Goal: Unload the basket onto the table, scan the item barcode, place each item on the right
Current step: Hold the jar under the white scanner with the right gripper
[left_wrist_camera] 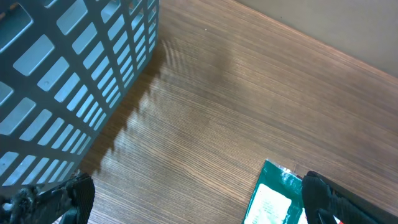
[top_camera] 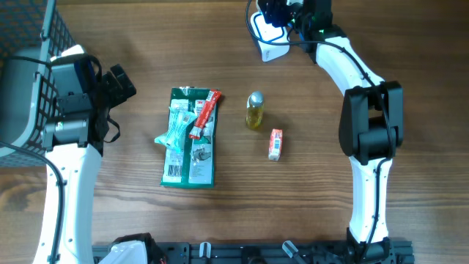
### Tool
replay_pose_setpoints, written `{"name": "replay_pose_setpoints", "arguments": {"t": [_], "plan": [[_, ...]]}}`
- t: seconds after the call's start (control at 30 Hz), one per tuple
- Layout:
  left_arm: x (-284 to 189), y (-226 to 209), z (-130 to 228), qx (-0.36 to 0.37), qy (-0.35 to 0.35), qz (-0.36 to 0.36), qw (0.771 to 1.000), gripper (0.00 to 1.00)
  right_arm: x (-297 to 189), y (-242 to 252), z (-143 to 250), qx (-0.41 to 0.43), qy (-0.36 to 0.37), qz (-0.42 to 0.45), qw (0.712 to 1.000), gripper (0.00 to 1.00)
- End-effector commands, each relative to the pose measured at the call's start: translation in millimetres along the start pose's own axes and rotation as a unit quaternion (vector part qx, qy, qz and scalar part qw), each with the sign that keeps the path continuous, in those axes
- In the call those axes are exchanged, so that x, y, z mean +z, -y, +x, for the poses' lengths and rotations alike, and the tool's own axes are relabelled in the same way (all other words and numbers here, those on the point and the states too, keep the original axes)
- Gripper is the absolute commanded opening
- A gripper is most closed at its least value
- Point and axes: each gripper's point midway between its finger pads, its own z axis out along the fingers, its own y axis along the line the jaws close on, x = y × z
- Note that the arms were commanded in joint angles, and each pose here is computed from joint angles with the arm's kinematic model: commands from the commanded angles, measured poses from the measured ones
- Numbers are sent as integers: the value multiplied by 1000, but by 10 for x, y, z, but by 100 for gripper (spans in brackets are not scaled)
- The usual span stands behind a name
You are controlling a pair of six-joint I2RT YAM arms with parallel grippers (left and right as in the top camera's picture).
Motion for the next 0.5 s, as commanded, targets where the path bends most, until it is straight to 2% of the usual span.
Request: {"name": "replay_pose_setpoints", "arguments": {"t": [0.0, 0.17, 0.33, 0.47], "plan": [[-2, -28, -44, 2, 6, -5, 1000, 100, 64, -9, 60, 5, -1, -13, 1000, 6], [-2, -28, -44, 2, 6, -5, 1000, 100, 71, -114, 92, 8, -7, -45, 999, 9], [-2, -28, -44, 2, 6, -5, 1000, 100, -305, -199, -554, 25, 47, -63, 997, 9], [-2, -28, -44, 2, 6, -5, 1000, 100, -842, -228, -1100, 19, 74, -48, 996, 9]]}}
